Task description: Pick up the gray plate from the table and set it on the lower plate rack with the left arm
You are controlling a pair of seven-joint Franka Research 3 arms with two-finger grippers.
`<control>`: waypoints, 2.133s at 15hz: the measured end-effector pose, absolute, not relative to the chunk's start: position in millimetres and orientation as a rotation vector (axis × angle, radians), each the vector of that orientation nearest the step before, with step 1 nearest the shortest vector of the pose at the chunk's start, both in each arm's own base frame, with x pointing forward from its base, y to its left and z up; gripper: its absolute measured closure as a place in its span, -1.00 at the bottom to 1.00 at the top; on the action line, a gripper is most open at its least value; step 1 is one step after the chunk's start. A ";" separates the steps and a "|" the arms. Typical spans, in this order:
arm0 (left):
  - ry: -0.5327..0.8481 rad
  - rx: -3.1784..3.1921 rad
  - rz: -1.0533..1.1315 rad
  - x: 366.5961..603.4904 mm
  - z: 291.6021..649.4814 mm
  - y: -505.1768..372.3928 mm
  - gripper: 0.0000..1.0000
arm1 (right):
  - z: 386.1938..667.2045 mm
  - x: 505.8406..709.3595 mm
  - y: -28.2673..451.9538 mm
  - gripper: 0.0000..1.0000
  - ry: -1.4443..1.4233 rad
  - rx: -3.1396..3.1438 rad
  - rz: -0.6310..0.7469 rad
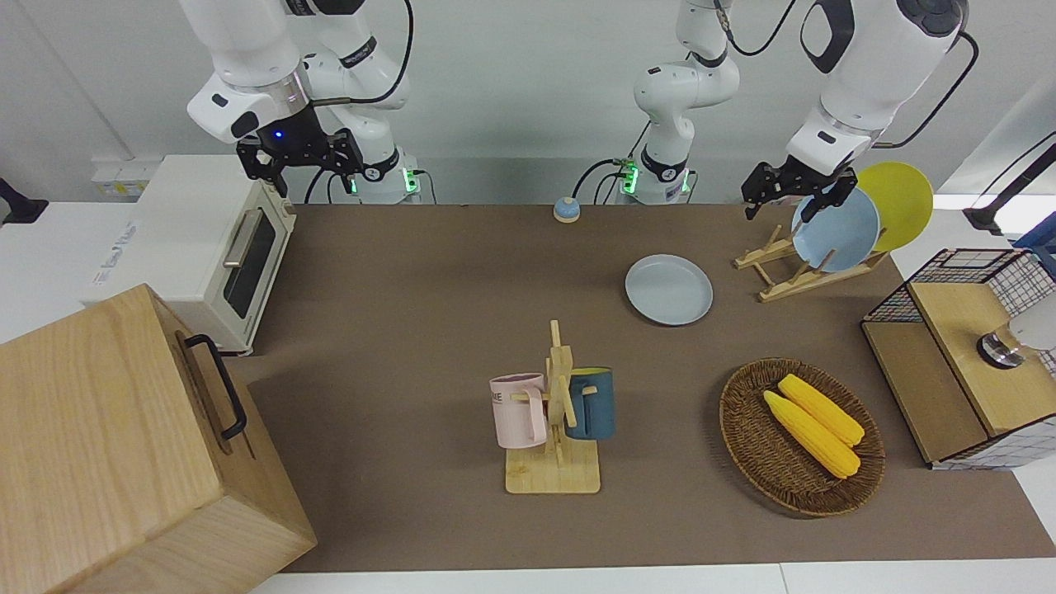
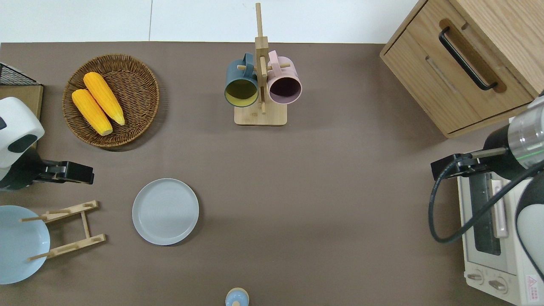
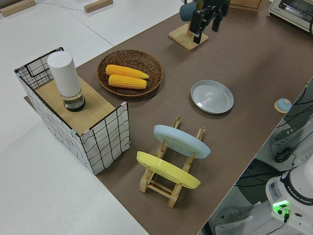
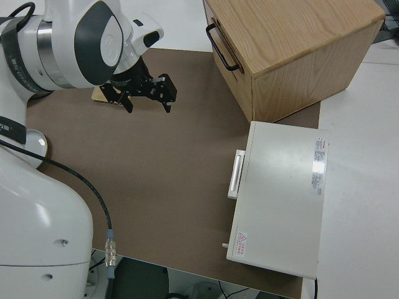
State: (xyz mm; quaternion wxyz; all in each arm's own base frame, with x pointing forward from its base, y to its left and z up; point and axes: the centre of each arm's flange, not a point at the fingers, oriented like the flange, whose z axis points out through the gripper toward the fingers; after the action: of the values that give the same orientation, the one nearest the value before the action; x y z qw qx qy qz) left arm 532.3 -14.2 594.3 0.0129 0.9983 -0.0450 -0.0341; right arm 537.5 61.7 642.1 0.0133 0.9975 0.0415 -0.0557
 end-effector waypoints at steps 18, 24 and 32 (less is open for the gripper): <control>-0.117 3.104 -0.199 534.7 566.0 -12.8 -0.99 | 642.1 537.5 61.7 -0.97 0.129 3.108 -0.174; -0.109 3.112 -0.208 522.1 536.6 -14.4 -0.99 | 642.1 537.5 61.7 -0.97 0.129 3.108 -0.174; -0.062 3.123 -0.108 491.3 459.3 -12.0 -0.99 | 642.1 537.5 61.7 -0.97 0.129 3.108 -0.174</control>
State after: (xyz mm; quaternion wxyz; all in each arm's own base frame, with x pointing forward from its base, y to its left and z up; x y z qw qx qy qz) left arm 491.3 -12.0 459.3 0.0083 0.9992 -0.0199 -0.0347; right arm 537.5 61.7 642.1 0.0133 0.9975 0.0415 -0.0557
